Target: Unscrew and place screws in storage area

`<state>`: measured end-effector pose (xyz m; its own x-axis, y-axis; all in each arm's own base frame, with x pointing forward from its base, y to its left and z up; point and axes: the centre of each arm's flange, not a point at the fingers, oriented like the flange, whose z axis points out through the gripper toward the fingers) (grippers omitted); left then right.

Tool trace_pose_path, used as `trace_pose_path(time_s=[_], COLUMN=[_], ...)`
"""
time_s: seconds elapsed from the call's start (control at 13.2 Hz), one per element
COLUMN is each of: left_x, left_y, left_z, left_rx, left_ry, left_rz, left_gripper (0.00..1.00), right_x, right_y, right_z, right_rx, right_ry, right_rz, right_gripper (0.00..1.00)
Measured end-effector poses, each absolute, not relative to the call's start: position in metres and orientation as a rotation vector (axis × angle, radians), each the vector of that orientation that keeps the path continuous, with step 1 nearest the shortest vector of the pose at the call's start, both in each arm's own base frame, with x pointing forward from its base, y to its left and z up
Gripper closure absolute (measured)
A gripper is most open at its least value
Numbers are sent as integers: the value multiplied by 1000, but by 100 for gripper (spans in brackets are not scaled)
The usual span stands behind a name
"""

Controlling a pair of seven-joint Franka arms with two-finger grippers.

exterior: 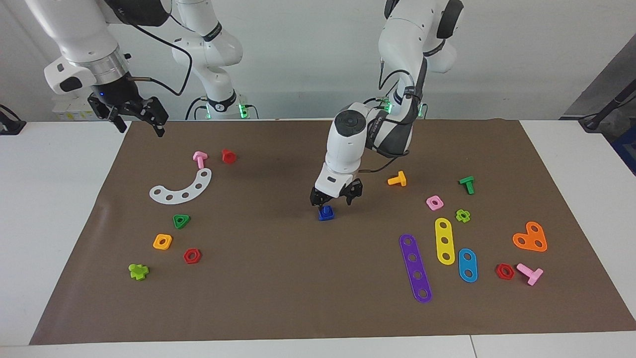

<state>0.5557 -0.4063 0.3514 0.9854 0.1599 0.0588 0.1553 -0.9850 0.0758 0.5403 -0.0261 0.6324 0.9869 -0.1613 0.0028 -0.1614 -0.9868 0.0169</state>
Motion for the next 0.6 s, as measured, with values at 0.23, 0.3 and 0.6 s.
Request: trace_pose_path(time_s=[0.23, 0.3, 0.6], left_x=[557, 554, 542], left_y=[-409, -412, -428], left_z=[342, 336, 313], left_rx=[3074, 3080, 3108], left_ry=[215, 204, 156], left_rz=[129, 120, 87], left_gripper=[4, 4, 6], right_x=[540, 540, 540], right_y=[-26, -26, -26], right_z=[632, 632, 632], right_rx=[3114, 3114, 3114], right_ry=[-253, -253, -253], right_rz=[2, 2, 2], right_gripper=[0, 0, 0])
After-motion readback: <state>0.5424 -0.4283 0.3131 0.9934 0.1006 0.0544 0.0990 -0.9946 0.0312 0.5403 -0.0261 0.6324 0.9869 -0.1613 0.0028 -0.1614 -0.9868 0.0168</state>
